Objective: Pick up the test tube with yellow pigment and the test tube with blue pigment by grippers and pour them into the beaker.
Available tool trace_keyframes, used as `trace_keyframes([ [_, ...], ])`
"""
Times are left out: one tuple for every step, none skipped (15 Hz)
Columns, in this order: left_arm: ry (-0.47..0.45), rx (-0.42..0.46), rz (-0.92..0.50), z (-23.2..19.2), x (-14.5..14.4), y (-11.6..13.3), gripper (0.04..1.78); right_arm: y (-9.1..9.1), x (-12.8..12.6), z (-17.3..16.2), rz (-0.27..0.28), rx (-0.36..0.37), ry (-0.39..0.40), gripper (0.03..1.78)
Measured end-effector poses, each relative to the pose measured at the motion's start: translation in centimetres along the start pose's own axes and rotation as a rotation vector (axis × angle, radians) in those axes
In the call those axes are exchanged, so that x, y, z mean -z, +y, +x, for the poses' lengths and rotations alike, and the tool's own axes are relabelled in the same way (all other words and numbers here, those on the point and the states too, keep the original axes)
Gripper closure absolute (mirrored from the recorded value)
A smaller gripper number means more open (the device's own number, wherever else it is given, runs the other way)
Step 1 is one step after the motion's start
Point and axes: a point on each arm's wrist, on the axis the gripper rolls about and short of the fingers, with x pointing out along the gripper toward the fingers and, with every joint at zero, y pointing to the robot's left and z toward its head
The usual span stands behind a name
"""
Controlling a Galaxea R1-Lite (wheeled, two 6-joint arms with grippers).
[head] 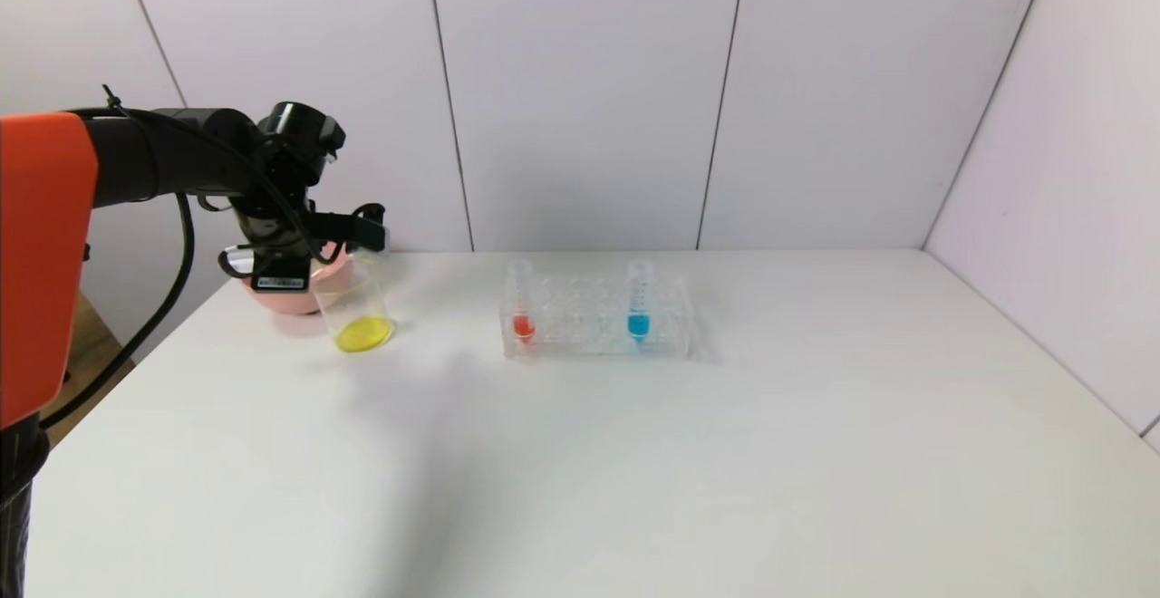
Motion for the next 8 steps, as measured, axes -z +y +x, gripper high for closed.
trace_keyframes([
  [-0.03,0.003,-0.045,-0.21,0.04,0.07,1.28,0.0,0.0,0.0,0.0,0.0,0.0,0.1],
  [-0.056,-0.003,-0.075,-0.4,0.04,0.21,1.28,0.0,0.0,0.0,0.0,0.0,0.0,0.1],
  [-0.069,-0.014,-0.092,-0.56,0.08,0.38,1.28,0.0,0.0,0.0,0.0,0.0,0.0,0.1],
  [-0.069,-0.013,-0.094,-0.65,0.14,0.39,1.28,0.0,-0.01,0.0,0.0,0.0,-0.001,0.1],
  [-0.069,-0.011,-0.094,-0.7,0.18,0.38,1.28,0.0,-0.01,0.0,0.0,0.0,-0.001,0.1],
  [-0.069,-0.01,-0.093,-0.74,0.2,0.38,1.28,0.0,0.0,0.0,0.0,0.0,0.0,0.1],
  [-0.068,-0.01,-0.093,-0.76,0.22,0.38,1.28,0.0,0.0,0.0,0.0,0.0,0.0,0.1],
  [-0.067,-0.009,-0.089,-0.8,0.24,0.37,1.28,0.0,0.0,0.0,0.0,0.0,0.0,0.1],
])
